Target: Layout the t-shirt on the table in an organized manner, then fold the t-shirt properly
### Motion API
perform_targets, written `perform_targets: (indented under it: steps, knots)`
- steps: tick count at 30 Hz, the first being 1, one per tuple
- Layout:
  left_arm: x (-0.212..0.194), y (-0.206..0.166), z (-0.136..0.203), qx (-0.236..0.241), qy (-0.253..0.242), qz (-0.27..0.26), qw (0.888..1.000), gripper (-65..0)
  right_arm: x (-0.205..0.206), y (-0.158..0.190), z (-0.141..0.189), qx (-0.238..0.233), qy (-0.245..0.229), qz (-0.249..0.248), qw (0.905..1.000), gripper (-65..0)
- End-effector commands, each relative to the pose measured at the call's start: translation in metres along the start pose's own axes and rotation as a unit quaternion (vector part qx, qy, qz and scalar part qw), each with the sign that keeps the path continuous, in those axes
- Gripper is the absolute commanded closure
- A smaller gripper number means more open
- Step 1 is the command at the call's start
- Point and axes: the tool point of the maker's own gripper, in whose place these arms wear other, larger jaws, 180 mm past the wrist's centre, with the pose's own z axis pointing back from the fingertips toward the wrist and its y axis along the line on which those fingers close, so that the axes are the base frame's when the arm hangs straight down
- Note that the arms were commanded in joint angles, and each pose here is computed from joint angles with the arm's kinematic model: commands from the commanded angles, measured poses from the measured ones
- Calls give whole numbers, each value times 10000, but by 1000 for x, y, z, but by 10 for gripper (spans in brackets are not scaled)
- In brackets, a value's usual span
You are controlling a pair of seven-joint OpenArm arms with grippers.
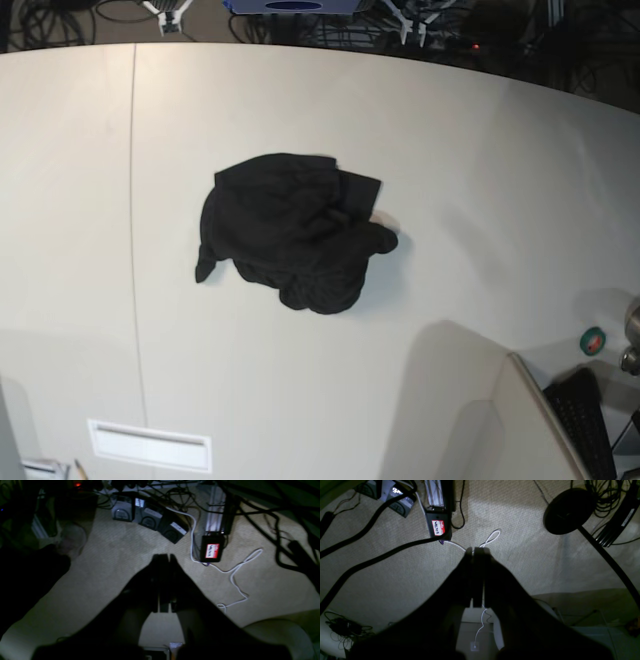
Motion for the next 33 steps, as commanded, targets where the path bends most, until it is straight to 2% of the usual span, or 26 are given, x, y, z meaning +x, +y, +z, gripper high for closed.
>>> perform_targets:
  steps: [1, 33]
  knots:
    - [-2, 2, 0, 31, 15, 1, 10000, 0, -2, 0, 0, -14, 12, 21, 10000, 0]
    - [1, 10, 0, 93, -22, -5, 10000, 0, -4, -4, 0, -45, 29, 17, 10000, 0]
